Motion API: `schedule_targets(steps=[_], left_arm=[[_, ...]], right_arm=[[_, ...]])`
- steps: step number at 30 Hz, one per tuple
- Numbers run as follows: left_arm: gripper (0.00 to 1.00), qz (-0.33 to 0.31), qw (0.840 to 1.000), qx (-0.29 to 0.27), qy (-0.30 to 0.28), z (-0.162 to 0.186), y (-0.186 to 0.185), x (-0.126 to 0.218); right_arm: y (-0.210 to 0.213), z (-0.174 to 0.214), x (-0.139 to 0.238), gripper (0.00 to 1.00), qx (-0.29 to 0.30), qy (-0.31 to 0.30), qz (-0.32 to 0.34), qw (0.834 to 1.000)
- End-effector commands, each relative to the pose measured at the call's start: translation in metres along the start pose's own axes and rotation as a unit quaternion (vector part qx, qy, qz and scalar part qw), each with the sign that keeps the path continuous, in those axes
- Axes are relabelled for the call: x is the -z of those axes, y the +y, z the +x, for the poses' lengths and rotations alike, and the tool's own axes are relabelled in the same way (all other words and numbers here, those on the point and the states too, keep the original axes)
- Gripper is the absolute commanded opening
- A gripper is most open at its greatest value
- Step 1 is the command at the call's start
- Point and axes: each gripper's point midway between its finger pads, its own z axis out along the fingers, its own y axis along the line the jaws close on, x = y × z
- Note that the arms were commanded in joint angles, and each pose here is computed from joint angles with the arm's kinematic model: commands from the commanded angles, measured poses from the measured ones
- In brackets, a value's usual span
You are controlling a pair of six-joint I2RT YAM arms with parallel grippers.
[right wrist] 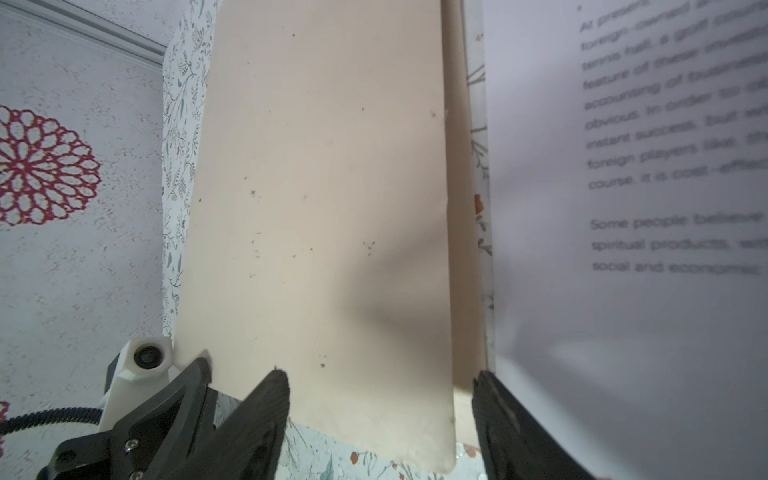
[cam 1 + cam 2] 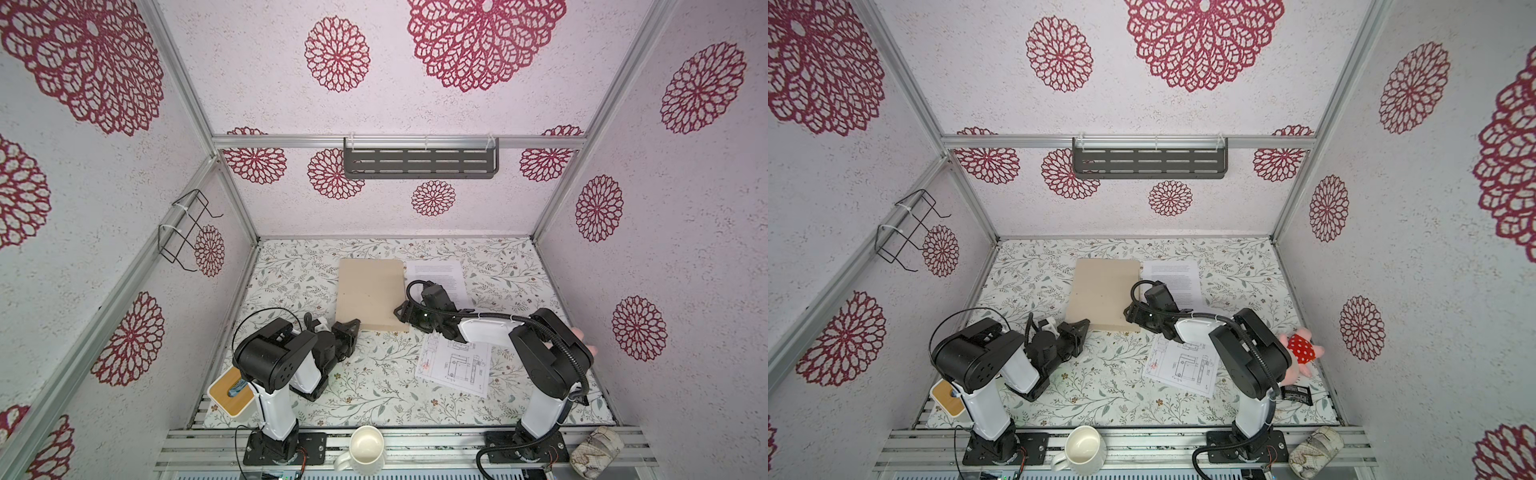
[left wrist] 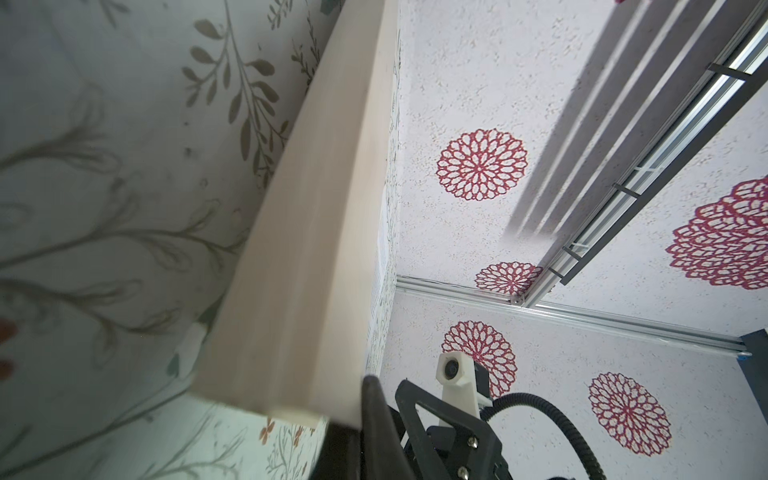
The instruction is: Put the files into the folder
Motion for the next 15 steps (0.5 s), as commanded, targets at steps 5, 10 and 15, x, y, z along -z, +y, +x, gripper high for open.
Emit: schedule_targets(steps=[5,10,15], left_arm=[[0.00,0.031,0.999,0.004,-0.006,0.0006,-0.0184,0.0014],[0.00,0.034,0.999,0.003,-0.004,0.0015,-0.0205,0.0012],[0.00,0.031,1.000,0.003,-0.002,0.0025,-0.0186,0.0009]], right_arm=[[0.0142,-0.0109,0.0088,0.71,-0.026,-0.014,-0.044,0.999],[0.0137,-0.0097,0.0058,0.70,-0.032,-0.010,-0.048,0.998],[0.0184,-0.0104,0.0021,0.67,-0.036,-0.009,-0.063,0.997]])
